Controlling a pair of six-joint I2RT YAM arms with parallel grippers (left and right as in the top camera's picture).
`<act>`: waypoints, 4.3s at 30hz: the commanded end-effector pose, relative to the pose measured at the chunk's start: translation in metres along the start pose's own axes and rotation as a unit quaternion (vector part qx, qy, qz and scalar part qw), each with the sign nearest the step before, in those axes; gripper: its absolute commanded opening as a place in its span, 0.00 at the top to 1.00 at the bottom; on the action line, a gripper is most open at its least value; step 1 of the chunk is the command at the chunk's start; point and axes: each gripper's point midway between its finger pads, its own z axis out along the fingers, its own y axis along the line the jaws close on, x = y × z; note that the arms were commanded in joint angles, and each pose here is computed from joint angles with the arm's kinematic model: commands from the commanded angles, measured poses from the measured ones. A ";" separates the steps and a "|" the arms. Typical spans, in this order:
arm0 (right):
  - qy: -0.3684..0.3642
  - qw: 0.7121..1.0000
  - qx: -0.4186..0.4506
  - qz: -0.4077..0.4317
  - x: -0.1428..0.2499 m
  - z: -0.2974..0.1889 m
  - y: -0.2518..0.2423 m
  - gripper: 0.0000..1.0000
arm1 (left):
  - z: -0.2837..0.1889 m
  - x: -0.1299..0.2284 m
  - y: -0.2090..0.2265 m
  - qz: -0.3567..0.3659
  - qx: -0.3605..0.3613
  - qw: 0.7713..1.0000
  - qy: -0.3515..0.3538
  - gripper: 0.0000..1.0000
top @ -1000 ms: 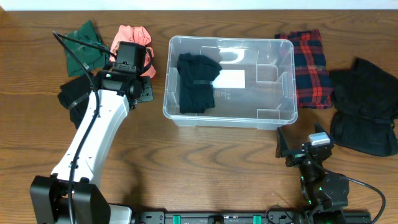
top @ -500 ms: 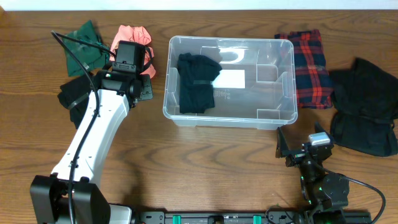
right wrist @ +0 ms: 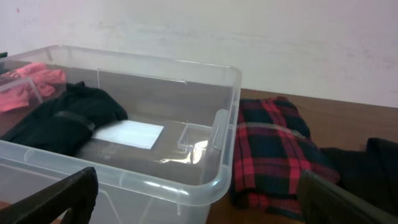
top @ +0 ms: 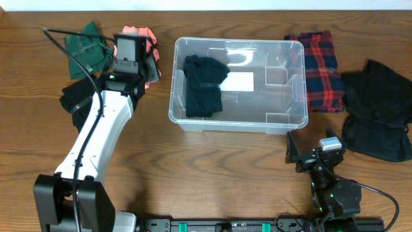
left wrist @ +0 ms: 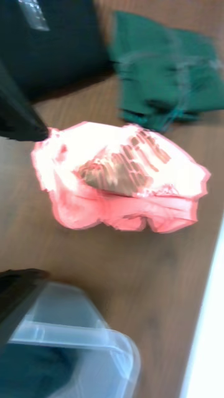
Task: Pack container
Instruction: 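Move the left gripper above the pink shirt, then grasp the pink shirt with the left gripper and lift, then carry the pink shirt into the container beside the black garment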
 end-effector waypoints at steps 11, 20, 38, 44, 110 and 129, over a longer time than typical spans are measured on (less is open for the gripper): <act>0.000 1.000 -0.004 -0.008 0.000 0.000 0.002 0.01 | 0.005 -0.093 -0.014 -0.046 0.018 0.992 -0.113 0.38; 0.000 1.000 -0.004 -0.008 0.000 0.000 0.002 0.01 | 0.016 -0.130 0.009 -0.026 -0.026 0.997 -0.062 0.41; 0.000 1.000 -0.004 -0.008 0.000 0.000 0.002 0.01 | 0.140 -0.054 0.009 0.017 -0.049 0.998 0.034 0.36; 0.000 1.000 -0.004 -0.008 0.000 0.000 0.002 0.01 | 0.162 -0.031 0.009 0.021 -0.050 0.997 0.061 0.30; 0.000 1.000 -0.004 -0.008 0.000 0.000 0.002 0.01 | 0.130 -0.022 0.031 0.095 -0.126 0.983 0.092 0.94; 0.000 1.000 -0.004 -0.008 0.000 0.000 0.002 0.01 | -0.049 -0.104 -0.032 0.102 -0.045 0.993 -0.047 0.94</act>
